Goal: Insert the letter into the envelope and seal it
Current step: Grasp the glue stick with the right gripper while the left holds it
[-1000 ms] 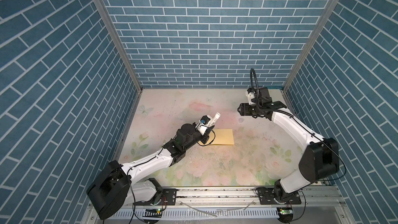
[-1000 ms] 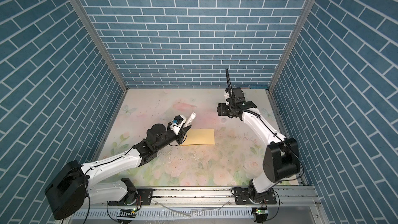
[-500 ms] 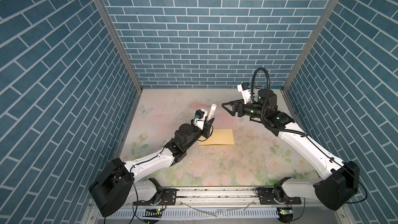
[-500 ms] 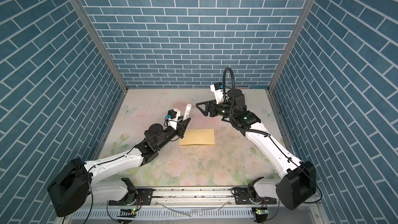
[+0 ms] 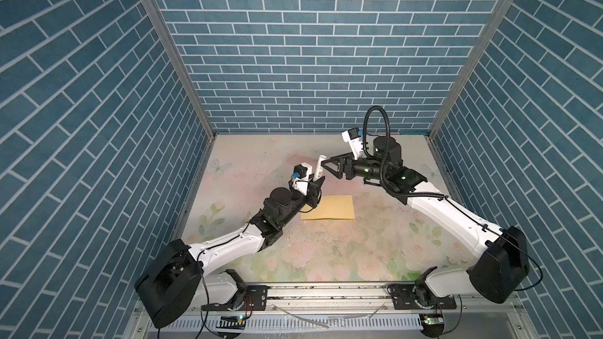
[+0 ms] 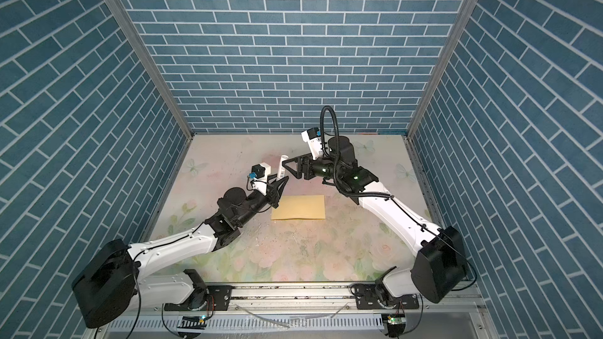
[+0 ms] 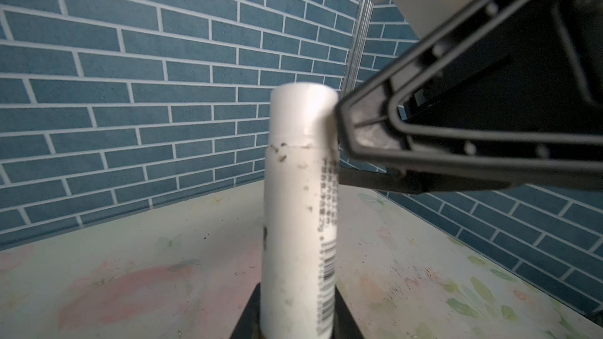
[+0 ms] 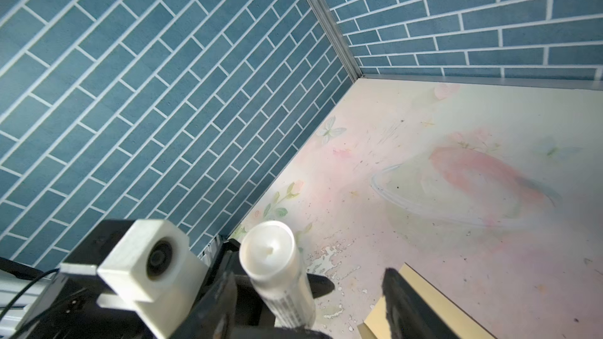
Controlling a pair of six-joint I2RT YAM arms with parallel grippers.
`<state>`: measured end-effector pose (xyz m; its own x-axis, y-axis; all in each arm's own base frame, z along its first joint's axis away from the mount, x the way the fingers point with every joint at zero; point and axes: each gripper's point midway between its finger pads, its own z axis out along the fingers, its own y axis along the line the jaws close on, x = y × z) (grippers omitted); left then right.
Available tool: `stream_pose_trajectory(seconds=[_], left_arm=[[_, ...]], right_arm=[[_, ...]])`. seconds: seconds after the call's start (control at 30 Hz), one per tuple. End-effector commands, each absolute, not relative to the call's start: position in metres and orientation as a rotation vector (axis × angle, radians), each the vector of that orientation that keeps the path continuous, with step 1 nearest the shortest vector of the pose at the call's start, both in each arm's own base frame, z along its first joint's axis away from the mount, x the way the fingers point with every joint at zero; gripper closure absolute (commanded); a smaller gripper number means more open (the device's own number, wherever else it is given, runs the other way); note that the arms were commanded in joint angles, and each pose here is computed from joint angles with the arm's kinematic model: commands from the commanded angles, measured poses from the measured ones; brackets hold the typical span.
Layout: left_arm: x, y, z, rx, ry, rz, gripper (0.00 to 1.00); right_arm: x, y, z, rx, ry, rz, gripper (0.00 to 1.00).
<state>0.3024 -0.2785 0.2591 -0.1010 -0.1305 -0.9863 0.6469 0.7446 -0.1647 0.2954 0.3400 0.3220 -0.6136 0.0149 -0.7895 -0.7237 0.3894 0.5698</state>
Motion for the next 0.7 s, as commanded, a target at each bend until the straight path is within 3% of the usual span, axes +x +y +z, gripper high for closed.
stream_pose_trajectory(seconds=[0.0,0.27,0.47,0.67], left_arm=[[0.3,-0.279,0.264,0.426,1.519,-0.702,1.0],[0.299,-0.279,0.262,0.429,1.522,-0.704,1.0],[0.299,-0.278,0.26,0.432,1.527,-0.698,1.0],[0.298,-0.278,0.259,0.437,1.532,-0.697,1.0]], right_arm=[[0.295,0.351,0.364,-0.637,1.792,1.333,0.36],[0.295,0.363,0.362,-0.663,1.794,1.354,0.61],[0.295,0.366,0.356,-0.678,1.818,1.347,0.65],[0.295,0.365,0.353,-0.677,1.827,1.339,0.84]])
